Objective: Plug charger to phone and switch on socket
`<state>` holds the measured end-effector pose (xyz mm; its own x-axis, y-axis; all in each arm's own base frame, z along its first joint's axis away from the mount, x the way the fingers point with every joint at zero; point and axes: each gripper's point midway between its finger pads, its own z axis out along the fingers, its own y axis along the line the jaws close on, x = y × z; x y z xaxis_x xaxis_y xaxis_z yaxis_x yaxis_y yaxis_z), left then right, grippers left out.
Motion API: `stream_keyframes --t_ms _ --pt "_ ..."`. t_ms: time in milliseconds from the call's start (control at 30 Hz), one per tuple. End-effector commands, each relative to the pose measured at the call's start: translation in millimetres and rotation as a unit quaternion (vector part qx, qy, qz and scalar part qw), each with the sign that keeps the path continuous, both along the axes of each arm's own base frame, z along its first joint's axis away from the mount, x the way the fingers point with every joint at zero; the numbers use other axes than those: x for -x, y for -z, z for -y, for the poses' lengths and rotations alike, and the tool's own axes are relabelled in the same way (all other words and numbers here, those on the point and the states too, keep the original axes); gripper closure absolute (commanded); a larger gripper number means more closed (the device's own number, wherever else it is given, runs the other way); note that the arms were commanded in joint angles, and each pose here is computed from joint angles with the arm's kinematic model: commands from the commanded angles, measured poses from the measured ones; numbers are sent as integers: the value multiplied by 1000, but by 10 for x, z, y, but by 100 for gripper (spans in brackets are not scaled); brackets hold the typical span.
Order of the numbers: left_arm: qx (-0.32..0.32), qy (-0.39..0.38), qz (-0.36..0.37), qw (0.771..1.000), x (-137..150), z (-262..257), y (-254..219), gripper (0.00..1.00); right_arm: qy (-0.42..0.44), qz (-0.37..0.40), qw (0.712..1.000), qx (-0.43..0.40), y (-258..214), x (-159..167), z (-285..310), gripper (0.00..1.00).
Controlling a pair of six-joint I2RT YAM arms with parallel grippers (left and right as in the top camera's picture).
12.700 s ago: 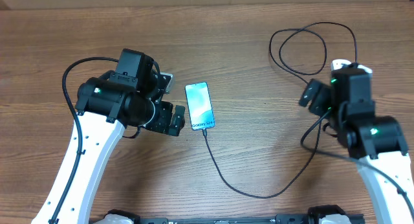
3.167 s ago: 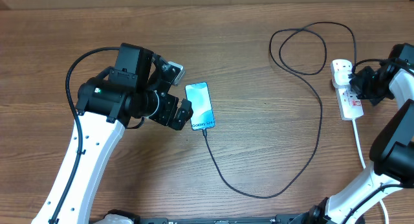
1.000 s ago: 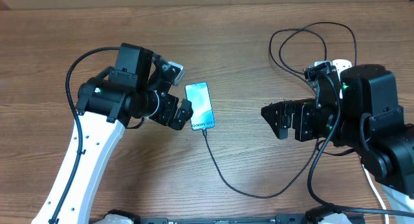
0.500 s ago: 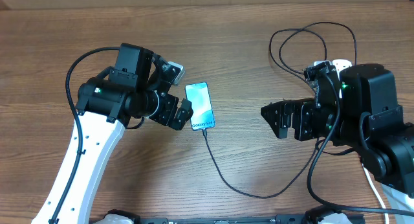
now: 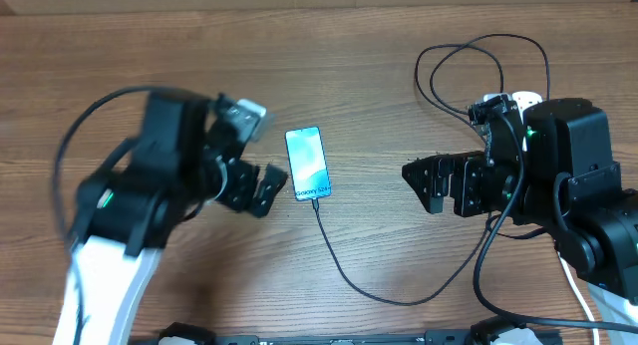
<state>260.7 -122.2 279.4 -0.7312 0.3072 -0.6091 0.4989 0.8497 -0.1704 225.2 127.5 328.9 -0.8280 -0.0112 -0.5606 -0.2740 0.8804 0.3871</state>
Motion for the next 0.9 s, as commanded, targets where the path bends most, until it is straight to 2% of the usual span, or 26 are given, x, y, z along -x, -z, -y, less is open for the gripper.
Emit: stream_keyframes --t_ms 0,267,467,867 --pt "11 -28 70 997 153 -193 -346 0 -4 10 1000 -1 -55 -6 -12 0" --pt "28 -102 186 977 535 -603 -782 1 -4 10 1000 -1 -54 -6 -12 0" --pt "30 -110 213 970 815 -654 -837 0 -4 10 1000 -1 -54 -6 -12 0" --pt "14 -103 208 973 790 -669 -682 1 -4 10 1000 -1 -54 -6 -12 0"
